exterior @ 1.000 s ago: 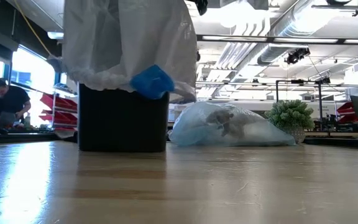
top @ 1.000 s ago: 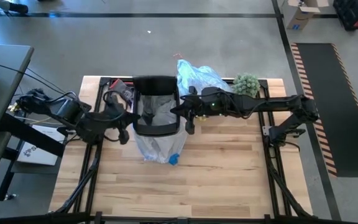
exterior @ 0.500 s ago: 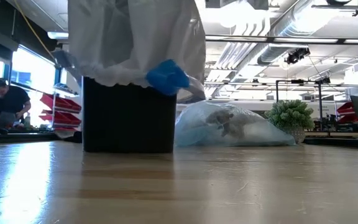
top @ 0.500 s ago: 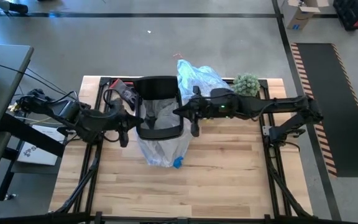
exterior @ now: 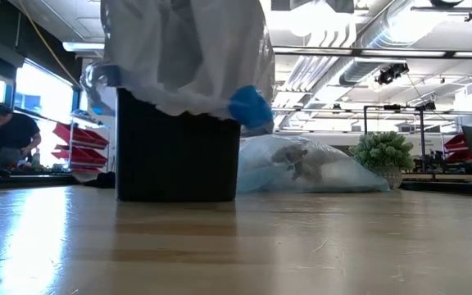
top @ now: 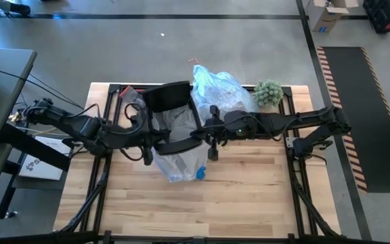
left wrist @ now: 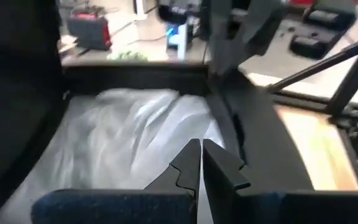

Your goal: Place trash/remove bag and relplace

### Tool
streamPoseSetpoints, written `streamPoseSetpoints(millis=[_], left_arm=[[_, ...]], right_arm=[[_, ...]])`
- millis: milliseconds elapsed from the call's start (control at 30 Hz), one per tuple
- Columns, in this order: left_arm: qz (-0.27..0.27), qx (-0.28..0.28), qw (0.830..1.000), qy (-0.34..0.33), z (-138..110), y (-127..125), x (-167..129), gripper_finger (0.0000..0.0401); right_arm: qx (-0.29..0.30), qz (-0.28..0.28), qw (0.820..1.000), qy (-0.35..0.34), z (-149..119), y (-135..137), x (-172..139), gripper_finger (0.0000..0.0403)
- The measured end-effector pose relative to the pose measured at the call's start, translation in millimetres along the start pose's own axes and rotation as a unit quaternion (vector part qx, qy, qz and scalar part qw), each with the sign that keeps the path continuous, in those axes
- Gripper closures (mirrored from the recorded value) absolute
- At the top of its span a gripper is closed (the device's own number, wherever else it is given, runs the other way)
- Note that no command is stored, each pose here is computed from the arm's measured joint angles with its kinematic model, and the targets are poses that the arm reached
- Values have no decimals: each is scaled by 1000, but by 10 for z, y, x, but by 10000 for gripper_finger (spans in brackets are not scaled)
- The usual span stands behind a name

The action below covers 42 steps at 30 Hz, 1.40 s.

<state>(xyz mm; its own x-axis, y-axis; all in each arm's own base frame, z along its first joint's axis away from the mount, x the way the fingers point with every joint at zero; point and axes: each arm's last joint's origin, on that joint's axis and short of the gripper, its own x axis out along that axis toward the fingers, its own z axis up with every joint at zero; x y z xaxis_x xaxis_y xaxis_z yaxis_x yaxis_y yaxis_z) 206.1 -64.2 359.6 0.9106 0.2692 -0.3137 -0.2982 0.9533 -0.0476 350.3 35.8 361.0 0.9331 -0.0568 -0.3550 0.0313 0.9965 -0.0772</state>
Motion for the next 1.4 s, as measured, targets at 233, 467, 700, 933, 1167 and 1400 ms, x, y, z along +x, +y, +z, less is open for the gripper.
streamPoseSetpoints(millis=[233,467,700,933,1167,1400], left_arm=[[40,-46,991,-115,526,146,-357,401],[266,-62,949,-156,651,475,-703,401],[373,-18,917,-141,660,592,-743,401],[334,8,931,-144,721,466,-645,401],[436,56,890,-117,877,584,-698,401],[378,81,906,-171,955,905,-794,401]], right_arm=[[11,-37,996,-79,257,-31,-370,403],[24,-108,994,-14,146,-88,-471,403],[31,-141,989,30,-23,-97,-418,403],[36,-140,989,39,-107,-88,-382,403],[35,-140,989,38,-105,-88,-382,403],[33,-132,990,39,-105,-84,-380,403]])
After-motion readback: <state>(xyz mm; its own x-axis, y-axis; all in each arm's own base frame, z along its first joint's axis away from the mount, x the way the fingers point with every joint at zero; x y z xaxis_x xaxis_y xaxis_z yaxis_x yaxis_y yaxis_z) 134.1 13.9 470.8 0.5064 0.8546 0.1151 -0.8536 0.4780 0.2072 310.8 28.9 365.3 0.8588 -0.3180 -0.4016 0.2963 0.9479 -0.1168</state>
